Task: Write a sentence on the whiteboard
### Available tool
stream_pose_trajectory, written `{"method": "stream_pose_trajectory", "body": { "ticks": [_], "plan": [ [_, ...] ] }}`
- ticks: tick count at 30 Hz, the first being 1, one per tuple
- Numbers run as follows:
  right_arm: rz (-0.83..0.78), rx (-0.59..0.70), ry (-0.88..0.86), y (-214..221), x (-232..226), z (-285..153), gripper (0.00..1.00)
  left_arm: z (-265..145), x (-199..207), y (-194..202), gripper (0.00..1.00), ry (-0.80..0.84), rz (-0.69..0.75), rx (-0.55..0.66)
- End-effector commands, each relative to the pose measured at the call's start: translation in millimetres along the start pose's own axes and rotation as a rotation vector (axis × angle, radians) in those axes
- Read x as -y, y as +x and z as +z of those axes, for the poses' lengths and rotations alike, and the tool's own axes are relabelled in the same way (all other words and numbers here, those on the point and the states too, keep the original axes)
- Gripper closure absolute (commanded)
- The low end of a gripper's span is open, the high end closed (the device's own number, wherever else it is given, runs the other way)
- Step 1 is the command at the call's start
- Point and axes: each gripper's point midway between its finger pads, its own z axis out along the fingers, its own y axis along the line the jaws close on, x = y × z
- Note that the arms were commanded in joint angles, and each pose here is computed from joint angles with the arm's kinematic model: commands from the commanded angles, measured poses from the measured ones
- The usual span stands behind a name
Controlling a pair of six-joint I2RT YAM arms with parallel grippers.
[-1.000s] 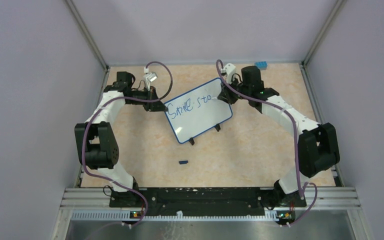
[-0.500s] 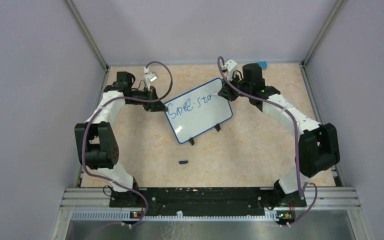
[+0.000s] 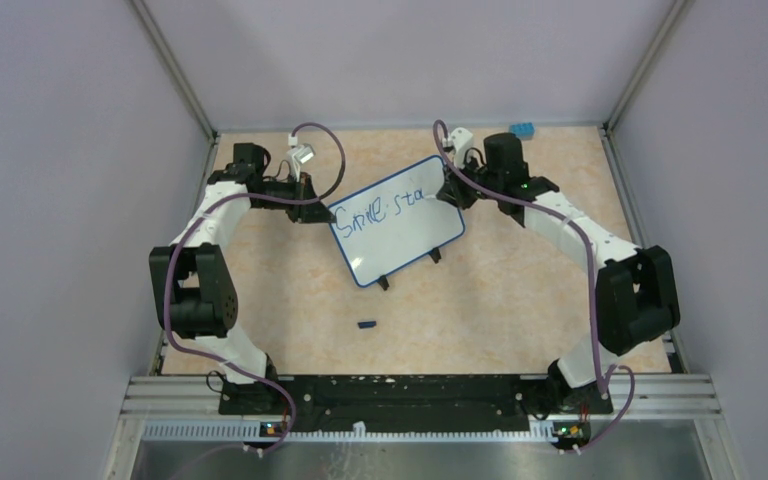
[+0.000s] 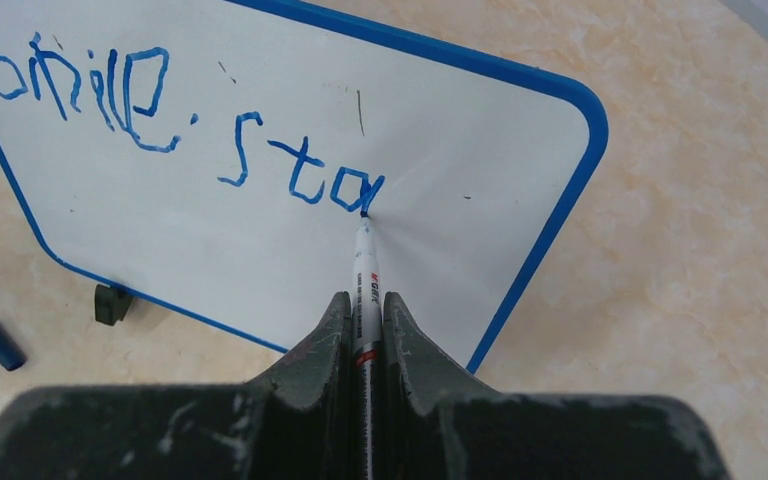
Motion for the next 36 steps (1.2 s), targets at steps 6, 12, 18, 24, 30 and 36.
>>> {"method": "stream_pose_trajectory", "body": {
  "ticks": [6, 12, 18, 24, 30, 36],
  "plan": [
    [-0.052, 0.016, 0.059, -9.1, 14.5, -11.9, 1.0, 1.7, -3.3, -6.7, 1.0, -0.025, 0.091, -0.007],
    [-0.072, 0.069, 0.046, -36.1, 12.2, -24.0, 1.0, 1.7, -3.5, -7.8, 1.0, -0.024, 0.091, -0.006],
    [-0.077, 0.097, 0.047, -53.7, 11.9, -31.5, 1.0, 0.9, -2.1, -8.1, 1.0, -0.025, 0.093, -0.006],
    [-0.077, 0.092, 0.06, -52.1, 17.6, -24.9, 1.0, 0.3, -2.0, -9.4, 1.0, -0.028, 0.096, -0.006],
    [-0.076, 0.075, 0.066, -44.9, 21.9, -16.8, 1.0, 0.8, -2.9, -7.9, 1.0, -0.028, 0.094, -0.009],
    [-0.076, 0.06, 0.078, -37.6, 26.5, -9.9, 1.0, 1.2, -3.4, -6.9, 1.0, -0.027, 0.093, -0.01]
  ]
}}
